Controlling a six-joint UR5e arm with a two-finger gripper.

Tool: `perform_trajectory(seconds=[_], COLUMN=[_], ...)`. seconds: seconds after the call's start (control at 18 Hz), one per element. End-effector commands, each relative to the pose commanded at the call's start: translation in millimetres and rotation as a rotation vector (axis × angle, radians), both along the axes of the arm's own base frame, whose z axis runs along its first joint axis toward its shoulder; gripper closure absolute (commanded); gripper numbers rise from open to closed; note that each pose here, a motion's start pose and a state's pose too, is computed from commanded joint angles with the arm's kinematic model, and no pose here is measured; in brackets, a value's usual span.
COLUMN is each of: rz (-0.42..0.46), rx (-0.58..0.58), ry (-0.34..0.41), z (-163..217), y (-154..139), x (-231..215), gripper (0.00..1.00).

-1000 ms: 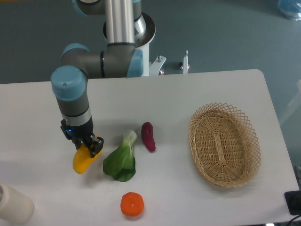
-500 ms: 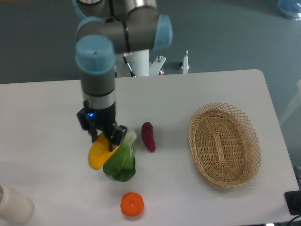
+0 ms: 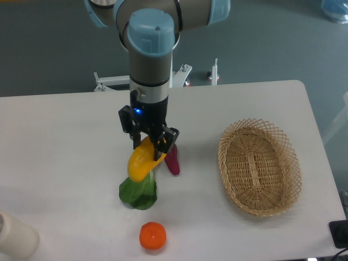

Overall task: Pick up the mango from the table
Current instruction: 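Lift the held mango up and carry it toward the bok choy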

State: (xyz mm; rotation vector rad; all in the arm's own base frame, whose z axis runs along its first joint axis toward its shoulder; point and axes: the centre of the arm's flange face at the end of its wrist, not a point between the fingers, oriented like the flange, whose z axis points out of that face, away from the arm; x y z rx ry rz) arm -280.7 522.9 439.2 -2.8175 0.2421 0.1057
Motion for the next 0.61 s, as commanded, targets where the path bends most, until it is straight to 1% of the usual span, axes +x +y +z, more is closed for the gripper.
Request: perform_trajectory(seconds=[0.61], rz=[0.01], rx=[0.004], ry=[0.0], z=[1.2], y=[-0.6], x=[-0.7], gripper=[0.42])
